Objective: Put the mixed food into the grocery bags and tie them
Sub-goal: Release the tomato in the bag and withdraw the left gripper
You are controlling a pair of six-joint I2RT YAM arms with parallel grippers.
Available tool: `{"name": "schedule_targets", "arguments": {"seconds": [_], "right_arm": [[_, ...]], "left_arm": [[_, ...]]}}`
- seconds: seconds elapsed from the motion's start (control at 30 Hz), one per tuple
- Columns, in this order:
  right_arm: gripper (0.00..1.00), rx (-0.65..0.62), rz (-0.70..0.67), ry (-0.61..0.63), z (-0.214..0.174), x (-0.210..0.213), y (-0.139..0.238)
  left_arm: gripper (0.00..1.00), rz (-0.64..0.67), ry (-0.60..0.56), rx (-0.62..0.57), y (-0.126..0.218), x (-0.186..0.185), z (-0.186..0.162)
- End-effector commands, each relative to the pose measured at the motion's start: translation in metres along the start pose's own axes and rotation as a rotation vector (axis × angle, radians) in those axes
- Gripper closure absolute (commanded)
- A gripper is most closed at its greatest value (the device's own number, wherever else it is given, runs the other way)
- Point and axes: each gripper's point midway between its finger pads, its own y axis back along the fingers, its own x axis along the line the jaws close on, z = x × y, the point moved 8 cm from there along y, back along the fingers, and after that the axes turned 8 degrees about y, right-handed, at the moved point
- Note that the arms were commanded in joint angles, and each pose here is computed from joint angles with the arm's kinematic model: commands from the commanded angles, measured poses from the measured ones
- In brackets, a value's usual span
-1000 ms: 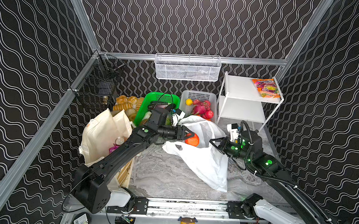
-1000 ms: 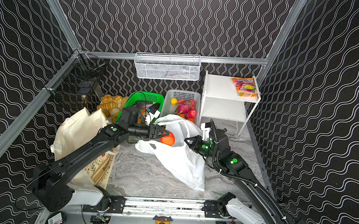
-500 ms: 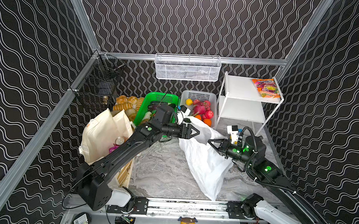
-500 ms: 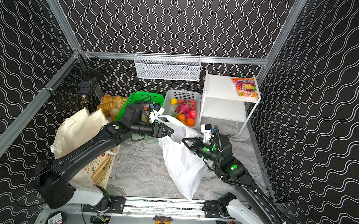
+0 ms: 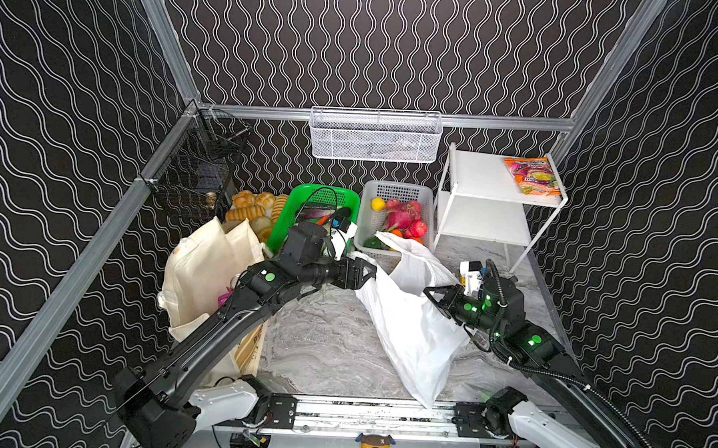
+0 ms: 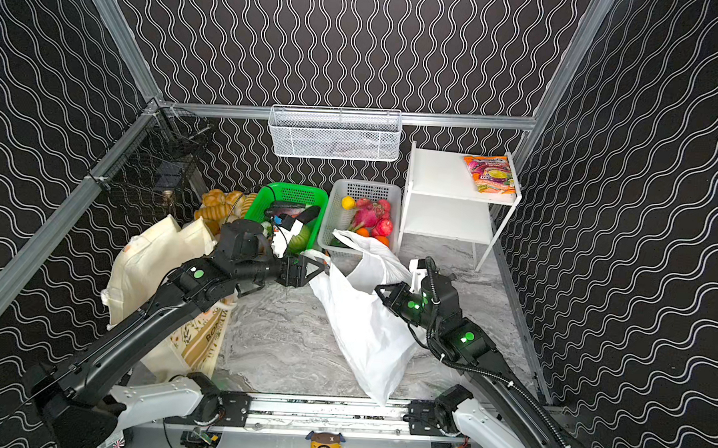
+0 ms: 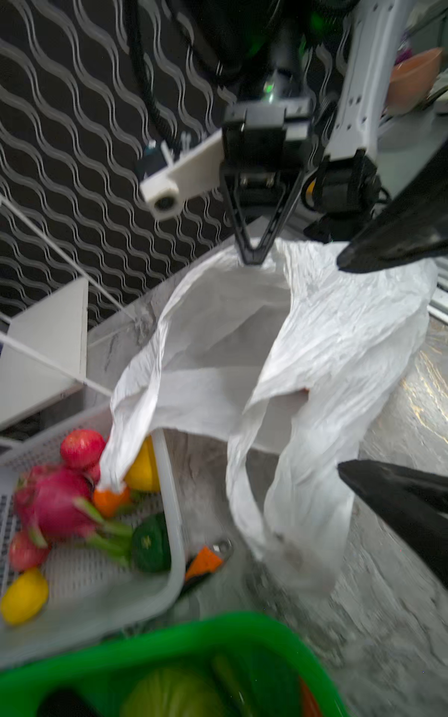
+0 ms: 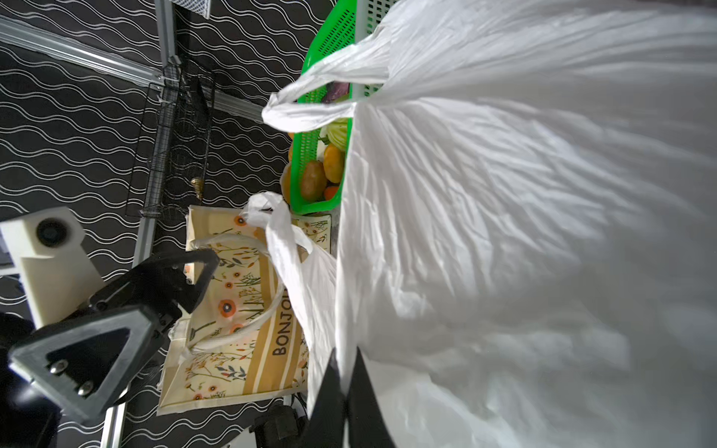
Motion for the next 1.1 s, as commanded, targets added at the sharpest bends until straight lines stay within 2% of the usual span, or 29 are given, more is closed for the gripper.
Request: {"name": "schedule_targets", "arguments": {"seconds": [0.0,0.07,0.2,0.37,0.4,0.43,0.5,0.53,0.6,0.63,0.7,0.9,1.07], "right_arm": [[1.0,-0.002,-0.007,0.003,-0.001,-0.001,0.001],[1.0,-0.008,-0.009,0.009,0.0,-0.001,0.002],[1.0,0.006,-0.014,0.019,0.001,0.001,0.001],[1.0,0.02,-0.011,0.024,0.001,0.001,-0.002],[1.0,0.02,-0.015,0.022,0.0,0.0,-0.002],[1.0,0.021,-0.02,0.021,0.001,0.0,-0.003],[1.0,0.024,-0.023,0.028,0.001,0.0,-0.003],[1.0,0.022,-0.028,0.027,0.001,0.0,-0.002],[1.0,0.02,-0.036,0.035,0.002,0.0,-0.001],[1.0,0.017,-0.052,0.034,0.002,-0.001,-0.001],[1.0,0.007,-0.071,0.039,0.004,-0.001,0.001],[1.0,-0.027,-0.026,0.097,0.02,0.022,0.005],[1.0,-0.032,-0.051,0.15,0.029,0.03,0.004]], "left_arm": [[0.16,0.233,0.065,0.03,-0.005,0.038,-0.001],[0.14,0.236,0.125,0.052,-0.012,0.049,0.002],[0.12,0.146,0.19,0.073,-0.033,0.057,0.008],[0.13,0.001,0.181,0.132,-0.064,0.057,0.007],[0.16,-0.01,0.199,0.143,-0.069,0.061,0.008],[0.25,-0.009,0.216,0.153,-0.073,0.064,0.009],[0.36,-0.054,0.18,0.135,-0.075,0.063,0.011],[0.5,-0.073,0.167,0.118,-0.076,0.062,0.011],[0.7,-0.102,0.157,0.099,-0.073,0.06,0.015],[0.84,-0.137,0.138,0.087,-0.07,0.054,0.017],[1.0,-0.199,0.105,0.059,-0.059,0.043,0.022],[1.0,-0.28,-0.025,-0.061,0.004,0.006,0.031],[1.0,-0.401,-0.115,-0.055,0.044,-0.022,0.018]]}}
